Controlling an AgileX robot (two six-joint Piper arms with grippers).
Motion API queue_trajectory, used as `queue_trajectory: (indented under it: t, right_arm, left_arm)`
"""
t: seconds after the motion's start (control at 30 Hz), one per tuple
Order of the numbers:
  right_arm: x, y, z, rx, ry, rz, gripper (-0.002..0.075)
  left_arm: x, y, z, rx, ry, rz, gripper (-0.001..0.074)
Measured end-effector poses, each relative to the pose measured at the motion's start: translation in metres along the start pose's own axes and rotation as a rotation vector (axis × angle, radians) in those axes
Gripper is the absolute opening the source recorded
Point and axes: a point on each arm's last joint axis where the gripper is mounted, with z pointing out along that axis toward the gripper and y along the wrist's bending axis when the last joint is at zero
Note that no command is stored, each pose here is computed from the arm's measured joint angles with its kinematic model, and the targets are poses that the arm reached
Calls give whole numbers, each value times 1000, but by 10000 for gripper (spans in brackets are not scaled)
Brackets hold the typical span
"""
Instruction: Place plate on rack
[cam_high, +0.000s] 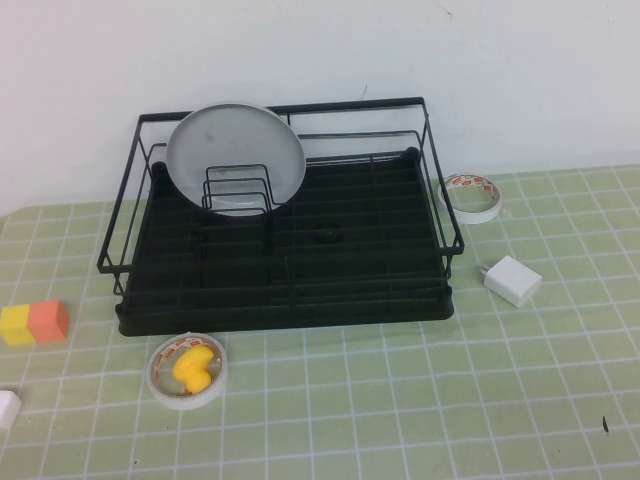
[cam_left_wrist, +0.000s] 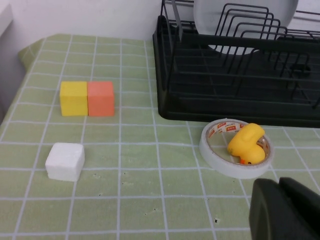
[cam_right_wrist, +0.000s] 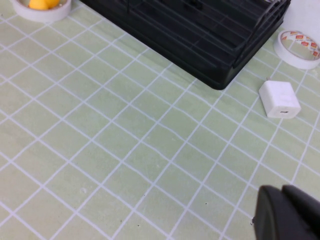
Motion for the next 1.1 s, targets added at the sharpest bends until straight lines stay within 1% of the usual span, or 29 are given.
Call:
queue_trajectory:
  t: [0.87, 0.93, 1.0, 1.1]
  right_arm:
    - [1, 0, 0, -3, 9, 1, 0]
    - [2, -2, -1, 27, 11, 18, 0]
    - [3, -7, -5, 83, 6, 46, 0]
    - [6, -13, -15, 201, -23, 94, 0]
  left_arm:
    - [0, 0, 0, -1, 0, -4, -2]
    - [0, 0, 0, -1, 0, -4, -2]
    - [0, 0, 0, -1, 0, -4, -2]
    - [0, 0, 0, -1, 0, -4, -2]
